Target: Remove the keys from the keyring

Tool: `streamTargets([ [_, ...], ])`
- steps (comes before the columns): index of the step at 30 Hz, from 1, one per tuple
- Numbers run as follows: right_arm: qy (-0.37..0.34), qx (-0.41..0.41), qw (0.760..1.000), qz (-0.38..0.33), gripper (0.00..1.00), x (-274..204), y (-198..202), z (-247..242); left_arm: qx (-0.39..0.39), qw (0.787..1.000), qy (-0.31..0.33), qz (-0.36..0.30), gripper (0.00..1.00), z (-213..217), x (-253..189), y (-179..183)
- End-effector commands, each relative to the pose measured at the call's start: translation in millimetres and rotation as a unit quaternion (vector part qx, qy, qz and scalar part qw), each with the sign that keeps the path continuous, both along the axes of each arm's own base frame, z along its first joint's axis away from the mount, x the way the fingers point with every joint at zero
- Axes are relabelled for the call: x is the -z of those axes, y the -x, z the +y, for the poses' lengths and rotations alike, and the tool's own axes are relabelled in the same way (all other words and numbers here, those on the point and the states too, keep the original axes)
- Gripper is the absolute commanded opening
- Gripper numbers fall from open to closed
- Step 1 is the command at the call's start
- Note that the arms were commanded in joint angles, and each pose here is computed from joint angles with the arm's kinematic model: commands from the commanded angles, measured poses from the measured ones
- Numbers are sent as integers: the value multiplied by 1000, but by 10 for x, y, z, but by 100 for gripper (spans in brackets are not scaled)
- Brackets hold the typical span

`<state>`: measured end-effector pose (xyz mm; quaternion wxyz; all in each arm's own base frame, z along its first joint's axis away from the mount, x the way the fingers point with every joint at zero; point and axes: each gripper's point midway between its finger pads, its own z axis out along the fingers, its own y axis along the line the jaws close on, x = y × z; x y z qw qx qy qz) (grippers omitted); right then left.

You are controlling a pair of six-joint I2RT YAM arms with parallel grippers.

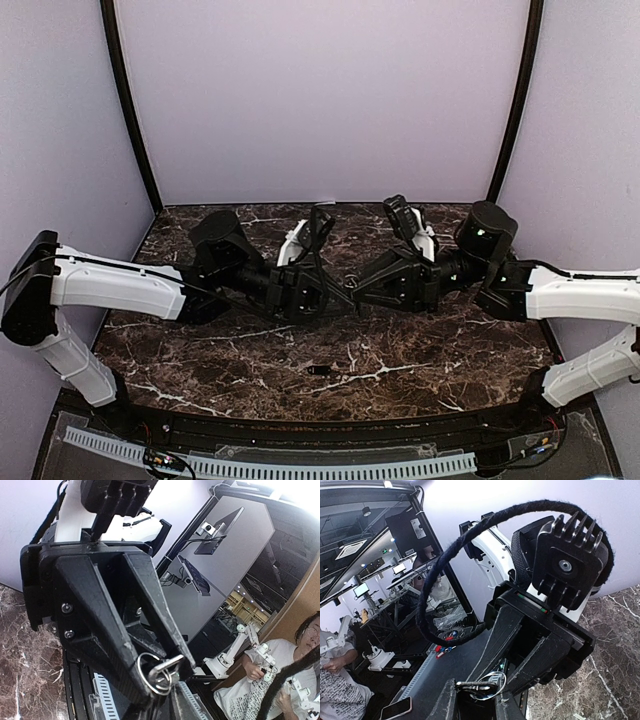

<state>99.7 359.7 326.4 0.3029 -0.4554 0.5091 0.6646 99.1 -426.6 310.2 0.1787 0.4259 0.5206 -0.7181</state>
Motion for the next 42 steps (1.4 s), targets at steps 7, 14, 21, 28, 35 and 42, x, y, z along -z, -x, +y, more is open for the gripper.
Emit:
streamTargets([
  [7, -2, -10, 1000, -4, 2, 1, 40, -11, 19, 999, 37, -18, 0, 74, -246, 103],
  [14, -12, -17, 1000, -1, 41, -26, 93, -60, 1, 999, -30, -10, 0, 81, -139, 73],
  [21, -21, -10, 1000, -5, 55, -8, 105, -120, -24, 992, -124, -21, 0, 133, -10, 1],
  [28, -37, -17, 999, -1, 49, -11, 133, -137, -22, 985, -172, -25, 0, 139, -72, -16],
  [35, -47, -28, 998, 1, 33, -41, 150, -126, -15, 983, -182, -24, 0, 132, -114, -15],
  [42, -48, -35, 998, -6, 29, -78, 149, -93, -14, 984, -176, -27, 0, 127, -167, -10],
])
